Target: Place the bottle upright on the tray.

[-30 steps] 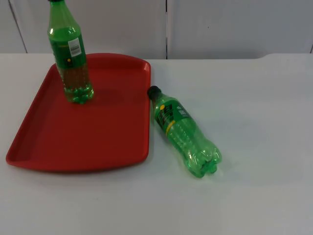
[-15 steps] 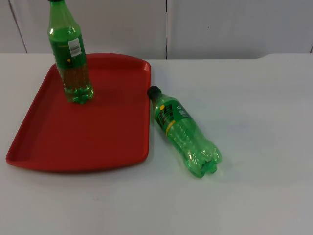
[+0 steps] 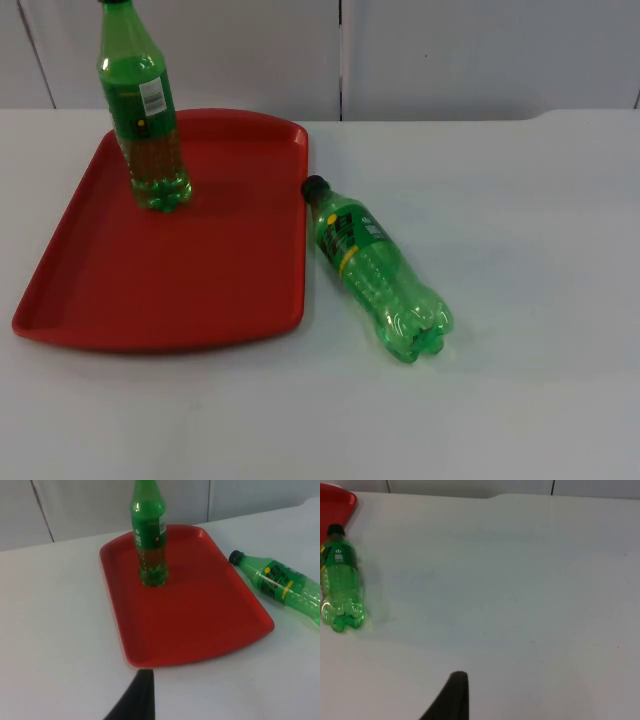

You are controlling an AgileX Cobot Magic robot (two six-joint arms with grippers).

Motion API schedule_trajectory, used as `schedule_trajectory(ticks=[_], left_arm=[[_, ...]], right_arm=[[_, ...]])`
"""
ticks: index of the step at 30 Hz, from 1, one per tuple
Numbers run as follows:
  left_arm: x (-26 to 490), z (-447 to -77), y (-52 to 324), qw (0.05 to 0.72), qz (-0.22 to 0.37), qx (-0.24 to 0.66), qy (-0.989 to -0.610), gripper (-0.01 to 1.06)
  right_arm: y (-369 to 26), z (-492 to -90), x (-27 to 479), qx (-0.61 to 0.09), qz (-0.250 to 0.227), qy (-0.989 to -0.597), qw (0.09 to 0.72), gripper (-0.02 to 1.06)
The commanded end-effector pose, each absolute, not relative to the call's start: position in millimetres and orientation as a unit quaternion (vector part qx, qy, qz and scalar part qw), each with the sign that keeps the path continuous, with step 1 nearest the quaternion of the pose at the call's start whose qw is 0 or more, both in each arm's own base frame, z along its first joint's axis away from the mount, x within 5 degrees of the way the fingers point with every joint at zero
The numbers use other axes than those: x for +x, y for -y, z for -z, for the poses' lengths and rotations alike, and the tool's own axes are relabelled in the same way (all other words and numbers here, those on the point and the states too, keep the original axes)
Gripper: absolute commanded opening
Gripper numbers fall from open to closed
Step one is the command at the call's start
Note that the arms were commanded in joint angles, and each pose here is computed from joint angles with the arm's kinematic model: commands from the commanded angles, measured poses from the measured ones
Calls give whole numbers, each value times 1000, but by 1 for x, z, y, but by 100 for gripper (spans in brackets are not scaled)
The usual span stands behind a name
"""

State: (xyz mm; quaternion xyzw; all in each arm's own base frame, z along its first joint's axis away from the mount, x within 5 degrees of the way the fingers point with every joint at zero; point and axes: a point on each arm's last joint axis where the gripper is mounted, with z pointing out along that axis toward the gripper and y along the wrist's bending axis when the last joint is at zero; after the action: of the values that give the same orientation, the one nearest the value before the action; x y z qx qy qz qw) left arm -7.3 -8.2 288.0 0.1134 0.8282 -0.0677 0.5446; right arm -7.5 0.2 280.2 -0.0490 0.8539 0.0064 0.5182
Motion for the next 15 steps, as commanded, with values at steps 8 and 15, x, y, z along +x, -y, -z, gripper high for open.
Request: schedule_trajectory(ticks=[8,15], left_arm=[[-6,-283,-2,533,36,63,-843,105],[-6,-280,-2,525,38,52,-849,105]], right_arm=[[0,-280,-7,-49,-3,-852,521,97],[0,-280,-7,-49,-3,-852,521,97]])
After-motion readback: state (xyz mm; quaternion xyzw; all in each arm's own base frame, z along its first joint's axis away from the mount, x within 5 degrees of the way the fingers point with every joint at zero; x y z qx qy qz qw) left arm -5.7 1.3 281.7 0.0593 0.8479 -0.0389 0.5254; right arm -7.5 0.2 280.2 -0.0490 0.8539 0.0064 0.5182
